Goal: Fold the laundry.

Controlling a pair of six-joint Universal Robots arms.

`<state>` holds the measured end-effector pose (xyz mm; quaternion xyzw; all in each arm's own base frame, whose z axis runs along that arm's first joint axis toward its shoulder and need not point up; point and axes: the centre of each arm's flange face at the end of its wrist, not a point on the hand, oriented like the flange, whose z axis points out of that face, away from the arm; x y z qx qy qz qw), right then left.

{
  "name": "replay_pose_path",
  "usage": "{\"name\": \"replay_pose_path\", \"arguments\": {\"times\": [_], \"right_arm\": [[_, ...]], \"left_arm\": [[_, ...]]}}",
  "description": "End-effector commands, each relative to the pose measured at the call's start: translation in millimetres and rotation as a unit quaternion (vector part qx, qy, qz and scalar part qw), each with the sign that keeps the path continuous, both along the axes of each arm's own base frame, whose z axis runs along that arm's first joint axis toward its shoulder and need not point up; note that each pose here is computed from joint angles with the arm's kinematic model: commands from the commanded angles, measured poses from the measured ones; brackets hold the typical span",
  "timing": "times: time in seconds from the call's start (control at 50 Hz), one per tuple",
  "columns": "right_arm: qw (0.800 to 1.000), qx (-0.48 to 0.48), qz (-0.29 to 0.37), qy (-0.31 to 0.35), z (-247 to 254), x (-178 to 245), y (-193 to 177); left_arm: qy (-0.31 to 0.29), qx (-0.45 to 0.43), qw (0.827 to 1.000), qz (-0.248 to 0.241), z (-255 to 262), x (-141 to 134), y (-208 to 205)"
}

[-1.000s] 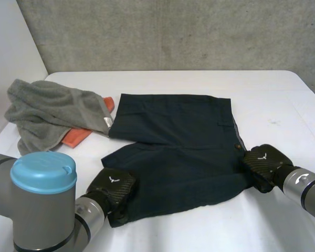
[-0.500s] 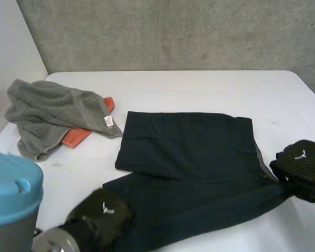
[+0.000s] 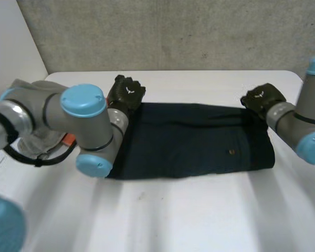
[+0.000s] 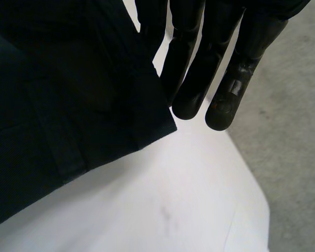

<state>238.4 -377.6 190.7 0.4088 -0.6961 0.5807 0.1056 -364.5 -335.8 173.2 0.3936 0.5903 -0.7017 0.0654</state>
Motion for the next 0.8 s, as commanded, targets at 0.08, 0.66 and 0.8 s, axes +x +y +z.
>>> {"name": "replay_pose_path", "arguments": {"times": [0.08,0.66,0.8], "right_arm": [[0.997,-0.072,-0.03,-0.013,-37,33,-55],[0.992,0.096,-0.032,-0.073,-15,-30,59],[0.991,0.098,-0.025,-0.082,-42,-36,54]], "left_arm": [[0.006,-0.085,0.996,0.01,-31,-17,-49],[0.142,0.015,0.99,-0.009,33,40,69],[0.148,0.087,0.985,-0.003,17,48,84]]}}
